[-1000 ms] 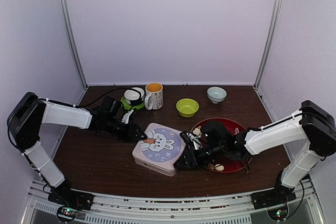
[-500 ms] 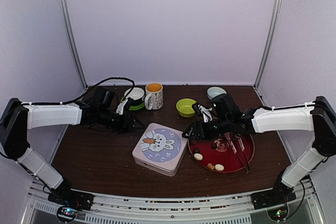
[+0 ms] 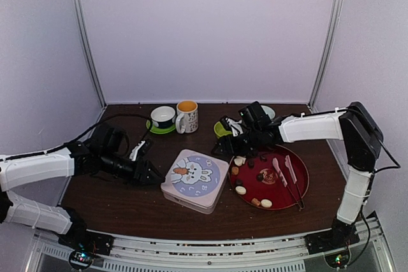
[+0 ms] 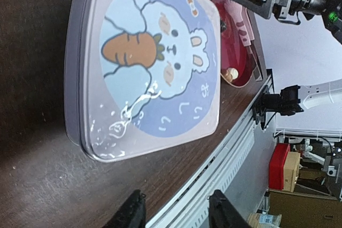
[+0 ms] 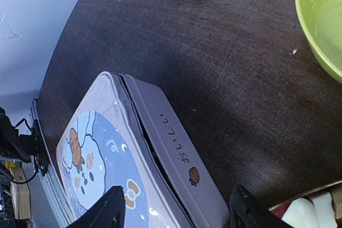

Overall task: Pack the chocolate
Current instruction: Press the box lid onto the packing box.

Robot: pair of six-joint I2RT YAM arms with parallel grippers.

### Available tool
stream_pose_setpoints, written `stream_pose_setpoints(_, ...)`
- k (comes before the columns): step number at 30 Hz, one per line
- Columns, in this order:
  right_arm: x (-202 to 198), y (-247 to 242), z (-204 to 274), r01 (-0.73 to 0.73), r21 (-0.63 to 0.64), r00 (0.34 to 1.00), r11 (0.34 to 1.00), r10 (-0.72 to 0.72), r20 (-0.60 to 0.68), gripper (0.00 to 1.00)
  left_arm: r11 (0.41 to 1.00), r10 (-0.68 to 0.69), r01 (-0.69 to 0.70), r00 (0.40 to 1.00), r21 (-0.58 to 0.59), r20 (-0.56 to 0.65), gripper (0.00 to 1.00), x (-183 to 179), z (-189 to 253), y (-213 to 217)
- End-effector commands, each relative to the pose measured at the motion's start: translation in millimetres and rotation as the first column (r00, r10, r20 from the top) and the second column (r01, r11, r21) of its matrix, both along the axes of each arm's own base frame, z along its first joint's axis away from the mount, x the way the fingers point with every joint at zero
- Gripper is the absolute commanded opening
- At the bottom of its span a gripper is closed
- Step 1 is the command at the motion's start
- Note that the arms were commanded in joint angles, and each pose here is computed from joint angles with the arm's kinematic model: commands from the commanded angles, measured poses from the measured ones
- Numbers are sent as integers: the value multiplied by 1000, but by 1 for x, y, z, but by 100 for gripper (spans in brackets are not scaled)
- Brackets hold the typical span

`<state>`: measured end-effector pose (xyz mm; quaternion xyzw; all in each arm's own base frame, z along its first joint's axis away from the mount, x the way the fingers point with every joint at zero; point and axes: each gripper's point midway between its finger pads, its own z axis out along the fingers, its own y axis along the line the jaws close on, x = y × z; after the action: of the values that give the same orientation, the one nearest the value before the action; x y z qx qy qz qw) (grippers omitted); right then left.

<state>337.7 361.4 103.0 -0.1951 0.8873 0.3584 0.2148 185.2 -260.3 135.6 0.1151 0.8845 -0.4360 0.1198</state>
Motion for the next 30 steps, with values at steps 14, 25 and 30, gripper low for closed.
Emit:
stream_pose_setpoints(14,-31,24,-19,-151,160,972,975,176,-155,59,992,45,-56,995,-114,-94,31,-4,-39,-26)
stream_pose_setpoints(25,-68,38,-4,-158,270,960,950,212,-183,54,981,188,-190,981,-32,-39,30,38,-53,-14)
stream_pose_setpoints(30,-100,48,8,-151,354,952,923,232,-200,53,970,244,-244,970,7,-12,30,55,-53,7)
